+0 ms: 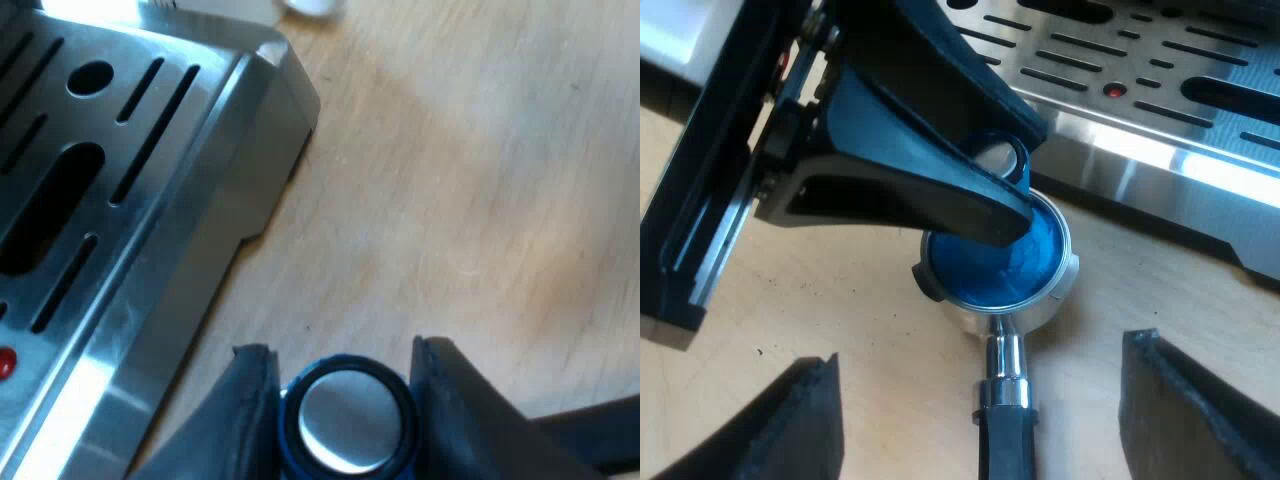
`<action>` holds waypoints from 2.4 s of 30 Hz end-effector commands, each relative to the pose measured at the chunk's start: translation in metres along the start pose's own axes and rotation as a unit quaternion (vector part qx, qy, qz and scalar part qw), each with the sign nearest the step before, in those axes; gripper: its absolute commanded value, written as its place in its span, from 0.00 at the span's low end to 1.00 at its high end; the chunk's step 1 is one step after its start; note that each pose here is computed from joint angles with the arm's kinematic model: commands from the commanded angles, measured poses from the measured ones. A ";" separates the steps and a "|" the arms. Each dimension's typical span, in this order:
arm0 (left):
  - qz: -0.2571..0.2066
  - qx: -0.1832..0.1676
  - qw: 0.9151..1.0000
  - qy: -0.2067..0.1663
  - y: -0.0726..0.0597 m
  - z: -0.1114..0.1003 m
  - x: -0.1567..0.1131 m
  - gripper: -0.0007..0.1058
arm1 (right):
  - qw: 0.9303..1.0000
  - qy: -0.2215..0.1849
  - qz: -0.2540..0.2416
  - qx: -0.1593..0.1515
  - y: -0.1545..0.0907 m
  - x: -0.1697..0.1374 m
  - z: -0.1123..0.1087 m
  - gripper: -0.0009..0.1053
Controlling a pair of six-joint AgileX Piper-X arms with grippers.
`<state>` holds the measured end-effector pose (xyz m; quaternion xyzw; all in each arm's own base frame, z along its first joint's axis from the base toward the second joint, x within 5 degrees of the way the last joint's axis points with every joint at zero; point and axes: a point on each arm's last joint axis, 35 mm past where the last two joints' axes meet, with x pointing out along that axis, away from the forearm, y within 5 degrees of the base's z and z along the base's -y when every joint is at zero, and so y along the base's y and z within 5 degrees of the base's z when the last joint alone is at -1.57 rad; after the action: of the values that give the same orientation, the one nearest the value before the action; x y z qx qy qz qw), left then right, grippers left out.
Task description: Grind coffee beans and then tamp
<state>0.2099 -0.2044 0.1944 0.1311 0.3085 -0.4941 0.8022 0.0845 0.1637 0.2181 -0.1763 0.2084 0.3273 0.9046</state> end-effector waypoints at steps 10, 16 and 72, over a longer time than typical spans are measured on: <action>0.008 -0.001 1.000 -0.017 -0.007 0.012 -0.022 0.01 | 1.000 -0.004 0.000 -0.003 0.000 0.000 0.001 0.58; 0.011 0.007 0.999 -0.041 -0.010 0.020 -0.034 0.01 | 1.000 -0.004 0.000 -0.003 0.000 0.000 0.001 0.58; 0.162 -0.146 0.976 -0.012 0.034 -0.044 -0.137 0.01 | 0.990 -0.076 0.098 -0.066 0.008 -0.002 0.017 0.58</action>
<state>0.1799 -0.0678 0.2434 0.0570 0.3479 -0.3076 0.8838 0.0826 0.1751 0.2308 -0.1855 0.1404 0.4336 0.8706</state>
